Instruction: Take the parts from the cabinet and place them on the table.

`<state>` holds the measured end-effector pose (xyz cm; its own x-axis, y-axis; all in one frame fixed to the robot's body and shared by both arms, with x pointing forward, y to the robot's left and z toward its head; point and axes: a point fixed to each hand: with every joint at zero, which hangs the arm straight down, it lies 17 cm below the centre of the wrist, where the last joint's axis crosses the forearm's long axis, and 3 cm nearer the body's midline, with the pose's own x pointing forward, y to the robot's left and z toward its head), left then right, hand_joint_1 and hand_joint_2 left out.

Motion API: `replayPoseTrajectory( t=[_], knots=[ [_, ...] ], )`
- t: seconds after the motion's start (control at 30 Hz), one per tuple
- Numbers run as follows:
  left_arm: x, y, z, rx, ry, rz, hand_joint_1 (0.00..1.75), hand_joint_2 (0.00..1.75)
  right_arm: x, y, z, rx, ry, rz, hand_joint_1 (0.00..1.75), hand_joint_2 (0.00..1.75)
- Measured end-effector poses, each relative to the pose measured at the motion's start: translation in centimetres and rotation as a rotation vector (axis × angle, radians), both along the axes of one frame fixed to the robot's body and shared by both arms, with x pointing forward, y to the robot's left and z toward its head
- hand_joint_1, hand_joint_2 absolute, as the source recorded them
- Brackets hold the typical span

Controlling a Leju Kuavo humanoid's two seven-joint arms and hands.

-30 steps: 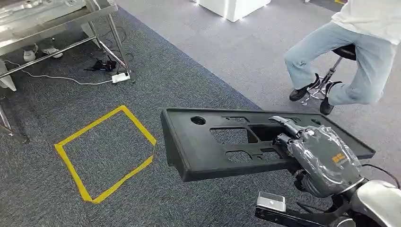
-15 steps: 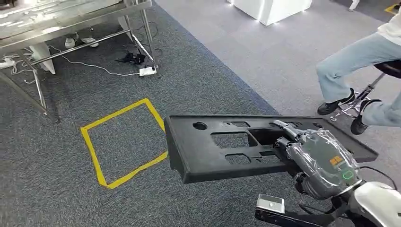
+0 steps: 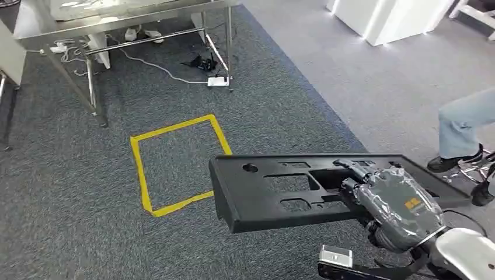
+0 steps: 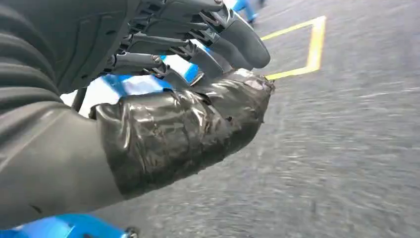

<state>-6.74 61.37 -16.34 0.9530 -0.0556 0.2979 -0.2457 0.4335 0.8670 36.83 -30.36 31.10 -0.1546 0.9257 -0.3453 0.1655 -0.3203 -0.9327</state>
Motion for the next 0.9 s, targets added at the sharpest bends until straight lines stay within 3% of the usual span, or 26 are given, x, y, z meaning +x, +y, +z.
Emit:
replayPoseTrajectory(
  t=[0.4,0.57,0.9],
  knots=[
    [0.2,-0.8,-0.9,-0.04,0.072,-0.044,0.0,1.75,-0.3,-0.5,-0.1,0.0,0.0,0.01,1.75,1.75],
    [2.6,0.2,-0.9,-0.037,0.063,-0.035,0.0,1.75,-0.2,-0.5,0.4,0.013,-0.018,0.012,1.75,1.75],
    [4.4,0.6,-0.7,-0.031,0.031,-0.023,0.0,1.75,0.0,-1.5,0.7,0.028,-0.016,-0.013,1.75,1.75]
  ],
)
